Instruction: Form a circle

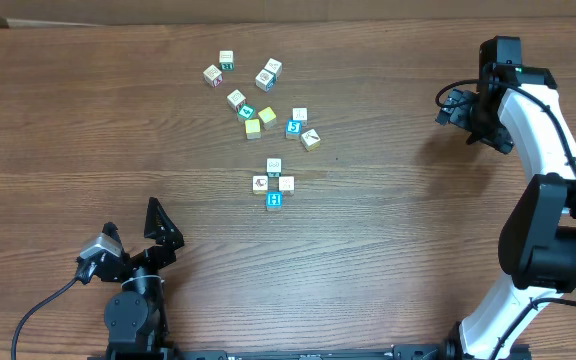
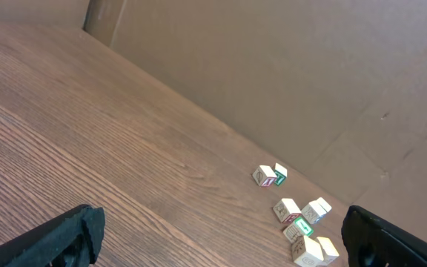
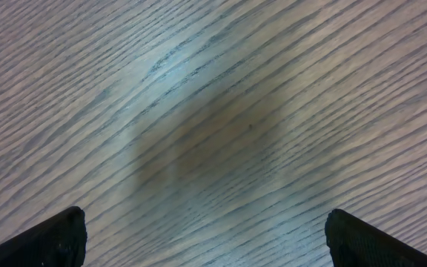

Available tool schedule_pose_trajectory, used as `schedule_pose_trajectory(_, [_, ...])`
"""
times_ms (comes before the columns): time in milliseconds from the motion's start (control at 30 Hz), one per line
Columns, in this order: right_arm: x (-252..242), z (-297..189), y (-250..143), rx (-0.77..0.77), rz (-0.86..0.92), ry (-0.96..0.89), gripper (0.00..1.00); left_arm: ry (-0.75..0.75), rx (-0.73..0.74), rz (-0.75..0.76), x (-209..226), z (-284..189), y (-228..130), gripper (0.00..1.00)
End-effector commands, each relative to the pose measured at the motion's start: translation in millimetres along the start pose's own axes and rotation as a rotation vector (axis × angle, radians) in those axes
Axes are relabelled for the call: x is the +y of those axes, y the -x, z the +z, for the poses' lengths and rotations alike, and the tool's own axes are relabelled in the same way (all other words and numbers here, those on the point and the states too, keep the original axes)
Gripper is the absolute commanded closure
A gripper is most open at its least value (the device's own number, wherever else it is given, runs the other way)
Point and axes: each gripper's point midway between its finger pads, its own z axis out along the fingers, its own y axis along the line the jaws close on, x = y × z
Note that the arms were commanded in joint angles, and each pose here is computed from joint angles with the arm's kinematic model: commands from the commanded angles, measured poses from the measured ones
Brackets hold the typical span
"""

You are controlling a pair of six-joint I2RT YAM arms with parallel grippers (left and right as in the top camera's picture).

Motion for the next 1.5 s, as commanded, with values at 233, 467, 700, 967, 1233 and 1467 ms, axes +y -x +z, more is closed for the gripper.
schedule_pose_trajectory(233, [0,-30,16,-0.081,0.011,0.023,0.00,0.006,-0.011,0.010,1,0,1,0.00])
schedule_pose_trajectory(467, [-1,-59,23,-0.144,0.021,0.051,0.00,0.006,-0.011,0.010,1,0,1,0.01])
schedule_pose_trajectory(700, [6,-105,26,-0.241,0.012,0.104,0.00,0.006,-0.011,0.010,1,0,1,0.01])
schedule_pose_trajectory(967, [37,-169,11,-0.359,-0.060,0.206,0.00,0.006,-0.011,0.010,1,0,1,0.00])
schedule_pose_trajectory(1233, [59,-226,-21,-0.453,-0.137,0.314,0.00,0.006,-0.011,0.010,1,0,1,0.00])
schedule_pose_trajectory(1467, [29,-237,-58,-0.476,-0.134,0.329,0.00,0.006,-0.011,0.010,1,0,1,0.01])
